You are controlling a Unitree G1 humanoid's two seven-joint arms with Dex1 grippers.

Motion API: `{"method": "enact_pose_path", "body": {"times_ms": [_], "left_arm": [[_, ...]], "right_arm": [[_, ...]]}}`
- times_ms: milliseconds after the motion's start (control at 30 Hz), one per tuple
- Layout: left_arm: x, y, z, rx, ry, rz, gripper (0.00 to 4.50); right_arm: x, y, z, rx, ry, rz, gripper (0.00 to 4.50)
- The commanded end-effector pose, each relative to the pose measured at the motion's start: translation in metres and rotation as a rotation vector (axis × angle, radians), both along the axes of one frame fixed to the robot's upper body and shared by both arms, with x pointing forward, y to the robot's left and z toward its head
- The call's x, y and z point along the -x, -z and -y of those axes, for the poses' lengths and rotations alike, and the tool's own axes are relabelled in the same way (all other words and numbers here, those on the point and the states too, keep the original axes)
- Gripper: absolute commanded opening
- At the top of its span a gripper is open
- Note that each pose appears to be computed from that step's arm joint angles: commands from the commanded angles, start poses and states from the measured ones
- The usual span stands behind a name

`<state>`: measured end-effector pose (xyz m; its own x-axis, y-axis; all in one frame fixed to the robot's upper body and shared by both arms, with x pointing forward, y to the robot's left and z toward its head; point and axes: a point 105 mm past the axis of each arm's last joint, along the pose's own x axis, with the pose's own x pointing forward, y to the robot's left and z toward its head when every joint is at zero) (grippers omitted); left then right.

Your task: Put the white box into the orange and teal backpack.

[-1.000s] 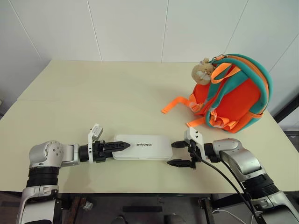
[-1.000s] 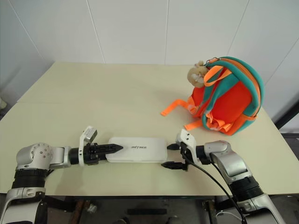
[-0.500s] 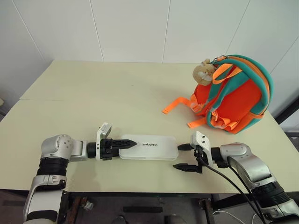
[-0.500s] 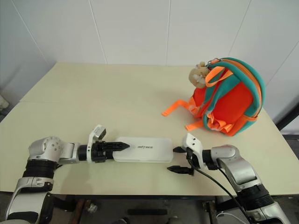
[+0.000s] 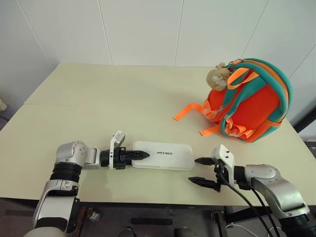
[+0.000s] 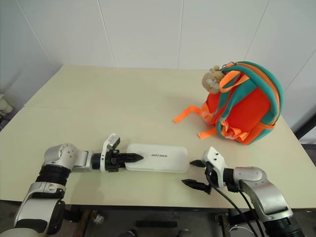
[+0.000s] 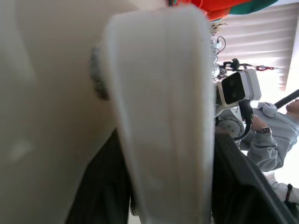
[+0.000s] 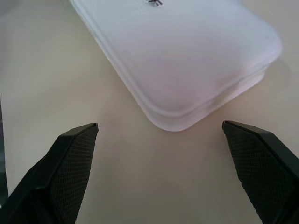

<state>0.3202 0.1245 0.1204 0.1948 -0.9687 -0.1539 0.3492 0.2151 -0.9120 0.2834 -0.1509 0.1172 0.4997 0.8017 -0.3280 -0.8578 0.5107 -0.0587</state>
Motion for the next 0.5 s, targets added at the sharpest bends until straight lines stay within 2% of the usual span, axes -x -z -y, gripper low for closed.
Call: {"method": "enact_pose_path", "body": {"times_ms": [33, 167, 300, 400, 500], "left_arm": [[0.004, 0.008, 0.002, 0.004, -0.001, -0.015, 1.34], [0.006, 0.012, 0.003, -0.025, 0.010, 0.093, 1.34], [-0.004, 0.003, -0.010, -0.029, -0.064, 0.215, 1.34], [-0.022, -0.009, -0.041, -0.058, -0.215, 0.301, 1.34], [-0.026, -0.012, -0.069, -0.103, -0.316, 0.334, 1.34]], "right_arm": [[0.000, -0.023, 0.004, -0.056, 0.049, 0.075, 4.50], [-0.020, -0.054, 0.025, -0.138, 0.196, 0.191, 4.50], [-0.045, -0.081, 0.055, -0.148, 0.367, 0.296, 4.50], [-0.061, -0.108, 0.074, -0.144, 0.467, 0.371, 4.50], [-0.071, -0.125, 0.087, -0.098, 0.536, 0.400, 4.50]]}}
